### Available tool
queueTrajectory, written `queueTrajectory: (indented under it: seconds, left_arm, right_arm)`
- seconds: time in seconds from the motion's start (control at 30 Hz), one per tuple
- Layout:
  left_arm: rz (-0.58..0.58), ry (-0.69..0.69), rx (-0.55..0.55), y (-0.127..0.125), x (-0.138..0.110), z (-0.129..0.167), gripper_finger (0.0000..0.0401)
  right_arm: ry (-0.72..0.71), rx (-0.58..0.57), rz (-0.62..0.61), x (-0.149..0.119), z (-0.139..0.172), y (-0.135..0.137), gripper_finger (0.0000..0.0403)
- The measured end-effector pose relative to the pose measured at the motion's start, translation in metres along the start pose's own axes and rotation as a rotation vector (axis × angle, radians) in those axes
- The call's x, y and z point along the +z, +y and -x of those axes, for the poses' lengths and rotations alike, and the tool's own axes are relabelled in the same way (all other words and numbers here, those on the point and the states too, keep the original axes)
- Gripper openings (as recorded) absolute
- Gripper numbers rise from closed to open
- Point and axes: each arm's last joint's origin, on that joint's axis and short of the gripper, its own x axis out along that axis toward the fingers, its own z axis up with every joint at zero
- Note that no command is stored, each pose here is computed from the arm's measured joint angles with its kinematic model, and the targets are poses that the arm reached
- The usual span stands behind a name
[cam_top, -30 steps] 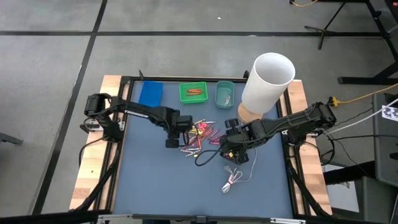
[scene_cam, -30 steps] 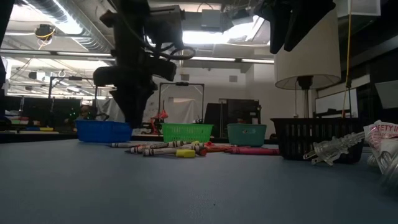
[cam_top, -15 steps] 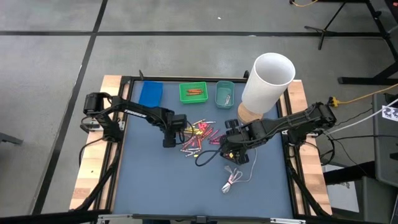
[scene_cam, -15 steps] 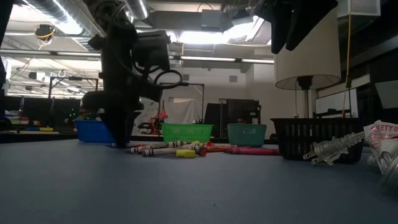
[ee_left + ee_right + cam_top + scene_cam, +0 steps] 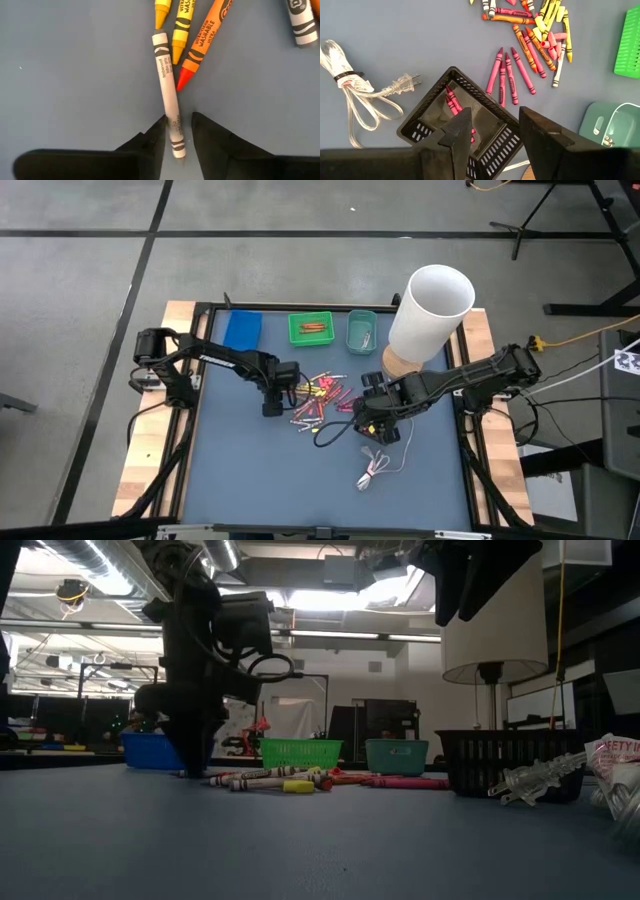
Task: Sort crayons
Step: Put the gray crayon into the dark green bin
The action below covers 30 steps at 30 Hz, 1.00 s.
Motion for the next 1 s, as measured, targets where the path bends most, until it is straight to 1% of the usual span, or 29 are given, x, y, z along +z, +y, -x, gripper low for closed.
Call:
queueTrajectory:
  seconds: [0.2,0.3,0.47,0.6,0.83,1.0]
  left_arm:
    - [-0.001,0.002,-0.005,0.000,0.000,0.000,0.0026]
    - [-0.001,0.002,0.000,0.000,0.000,0.000,0.0007]
    - [-0.002,0.009,0.002,0.000,0.004,0.005,0.0007]
    - [-0.003,0.002,0.023,0.001,0.015,0.014,0.0003]
    - [0.018,-0.091,0.015,0.007,0.039,0.037,0.0002]
    - [0.048,-0.185,0.018,0.015,0.055,0.052,0.0001]
  right_arm:
    - [0.001,0.000,0.000,0.000,0.000,0.000,0.0163]
    - [0.001,0.000,0.000,0.000,0.000,0.000,0.0163]
    - [0.001,0.000,0.000,0.000,0.000,0.000,0.0163]
    - [-0.007,0.000,-0.001,0.001,0.000,0.000,0.0163]
    - [-0.037,-0.002,-0.007,0.004,0.000,0.000,0.0163]
    - [-0.055,-0.002,-0.010,0.005,0.000,0.000,0.0163]
